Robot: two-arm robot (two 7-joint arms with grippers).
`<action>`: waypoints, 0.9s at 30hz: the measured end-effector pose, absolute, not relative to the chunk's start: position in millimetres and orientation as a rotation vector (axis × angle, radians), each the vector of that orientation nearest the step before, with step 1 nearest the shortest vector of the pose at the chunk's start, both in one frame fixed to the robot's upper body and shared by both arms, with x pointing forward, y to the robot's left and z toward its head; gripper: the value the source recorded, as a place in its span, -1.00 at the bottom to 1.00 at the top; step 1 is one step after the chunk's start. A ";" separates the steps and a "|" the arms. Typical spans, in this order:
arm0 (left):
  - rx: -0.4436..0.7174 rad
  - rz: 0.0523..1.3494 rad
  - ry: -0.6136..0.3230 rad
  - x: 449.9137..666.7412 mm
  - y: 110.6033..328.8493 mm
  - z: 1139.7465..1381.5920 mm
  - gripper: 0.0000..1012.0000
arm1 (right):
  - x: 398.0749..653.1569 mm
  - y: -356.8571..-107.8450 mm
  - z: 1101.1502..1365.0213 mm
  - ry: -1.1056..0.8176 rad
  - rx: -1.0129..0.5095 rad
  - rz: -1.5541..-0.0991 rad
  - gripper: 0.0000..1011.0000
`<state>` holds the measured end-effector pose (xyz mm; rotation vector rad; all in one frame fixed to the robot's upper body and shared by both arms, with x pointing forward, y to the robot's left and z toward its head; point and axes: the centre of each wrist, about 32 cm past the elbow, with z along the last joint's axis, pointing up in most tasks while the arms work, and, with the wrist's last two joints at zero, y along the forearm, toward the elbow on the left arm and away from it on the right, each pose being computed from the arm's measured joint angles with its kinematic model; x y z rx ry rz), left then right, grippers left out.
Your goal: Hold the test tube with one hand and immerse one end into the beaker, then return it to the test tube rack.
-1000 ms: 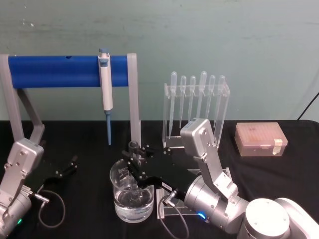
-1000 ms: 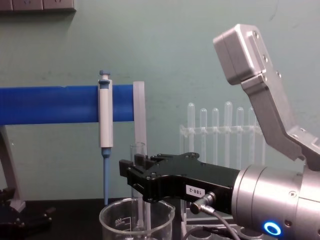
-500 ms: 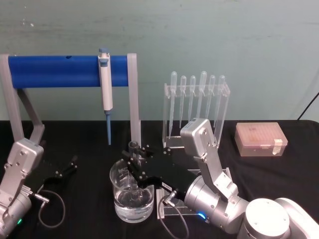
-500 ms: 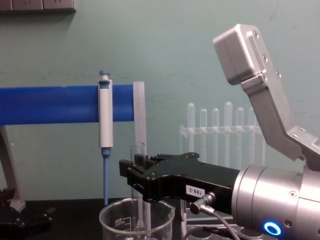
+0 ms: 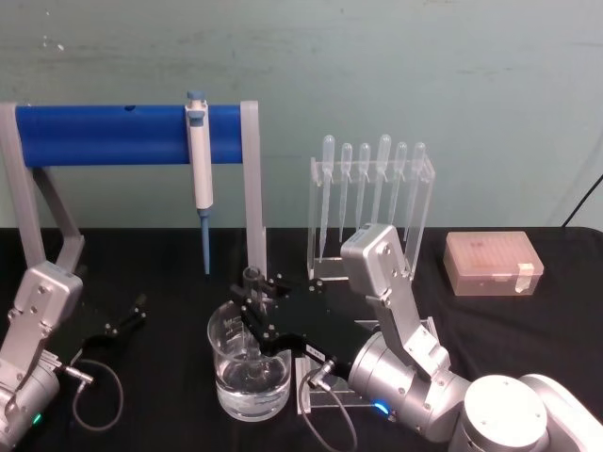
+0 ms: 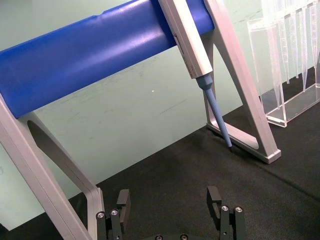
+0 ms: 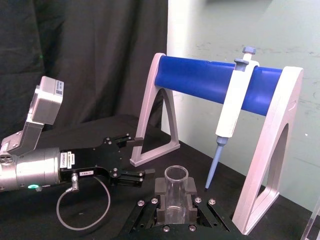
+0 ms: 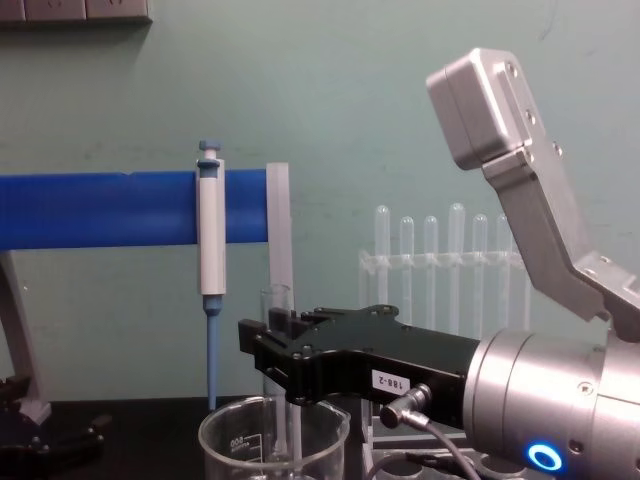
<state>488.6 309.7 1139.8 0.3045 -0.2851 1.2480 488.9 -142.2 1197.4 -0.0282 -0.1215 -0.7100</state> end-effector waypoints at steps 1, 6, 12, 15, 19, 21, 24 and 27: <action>0.304 1.248 -0.285 488.6 309.7 1139.8 0.98 | 488.9 -142.1 1197.4 -0.122 -0.028 -0.710 -0.56; 0.304 1.248 -0.285 488.6 309.7 1139.8 0.98 | 488.9 -142.1 1197.4 -0.122 -0.028 -0.710 -0.55; 0.304 1.248 -0.285 488.6 309.7 1139.8 0.98 | 488.9 -142.2 1197.4 -0.122 -0.028 -0.710 -0.55; 0.304 1.248 -0.285 488.6 309.7 1139.8 0.98 | 488.9 -142.1 1197.4 -0.122 -0.028 -0.710 -0.56; 0.304 1.248 -0.285 488.6 309.7 1139.8 0.98 | 488.9 -142.1 1197.4 -0.122 -0.028 -0.710 -0.55; 0.304 1.248 -0.285 488.6 309.7 1139.8 0.98 | 488.9 -142.2 1197.4 -0.122 -0.028 -0.710 -0.55; 0.304 1.248 -0.285 488.6 309.7 1139.8 0.98 | 488.9 -142.2 1197.4 -0.121 -0.028 -0.710 -0.56; 0.304 1.248 -0.285 488.6 309.7 1139.8 0.98 | 488.9 -142.2 1197.4 -0.122 -0.028 -0.710 -0.56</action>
